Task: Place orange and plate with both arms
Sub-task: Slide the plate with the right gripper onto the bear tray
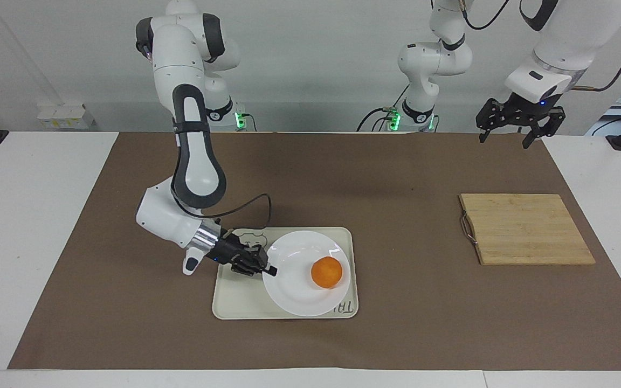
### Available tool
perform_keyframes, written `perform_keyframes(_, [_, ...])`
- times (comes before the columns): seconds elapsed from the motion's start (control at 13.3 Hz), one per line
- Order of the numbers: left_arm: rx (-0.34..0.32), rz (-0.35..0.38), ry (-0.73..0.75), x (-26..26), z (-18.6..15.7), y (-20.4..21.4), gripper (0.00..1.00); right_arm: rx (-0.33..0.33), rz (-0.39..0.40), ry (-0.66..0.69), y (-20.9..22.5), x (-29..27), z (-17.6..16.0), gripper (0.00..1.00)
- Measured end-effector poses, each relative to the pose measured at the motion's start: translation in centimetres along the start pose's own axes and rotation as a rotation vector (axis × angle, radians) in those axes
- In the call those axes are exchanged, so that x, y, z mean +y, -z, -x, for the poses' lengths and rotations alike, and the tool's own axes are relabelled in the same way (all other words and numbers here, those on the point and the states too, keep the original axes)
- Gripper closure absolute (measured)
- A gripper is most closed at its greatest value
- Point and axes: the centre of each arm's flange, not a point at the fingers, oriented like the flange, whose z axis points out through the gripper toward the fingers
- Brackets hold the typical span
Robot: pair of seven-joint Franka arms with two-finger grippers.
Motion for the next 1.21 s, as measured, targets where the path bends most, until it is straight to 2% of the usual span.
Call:
perform_keyframes(0.45, [0.000, 0.000, 0.000, 0.0, 0.0, 0.0, 0.00, -0.028, 0.044, 0.070, -0.2, 3.4, 0.7, 0.92])
perform_keyframes(0.83, [0.000, 0.000, 0.000, 0.0, 0.0, 0.0, 0.00, -0.039, 0.077, 0.071, 0.8, 5.0, 0.6, 0.92])
perform_keyframes(0.98, [0.000, 0.000, 0.000, 0.0, 0.0, 0.0, 0.00, -0.037, 0.083, 0.069, 0.8, 5.1, 0.6, 0.74])
perform_keyframes(1.06, [0.000, 0.000, 0.000, 0.0, 0.0, 0.0, 0.00, -0.024, 0.101, 0.076, 0.9, 5.1, 0.4, 0.62])
perform_keyframes(1.21, [0.000, 0.000, 0.000, 0.0, 0.0, 0.0, 0.00, -0.008, 0.224, 0.130, 1.5, 4.5, -0.2, 0.37])
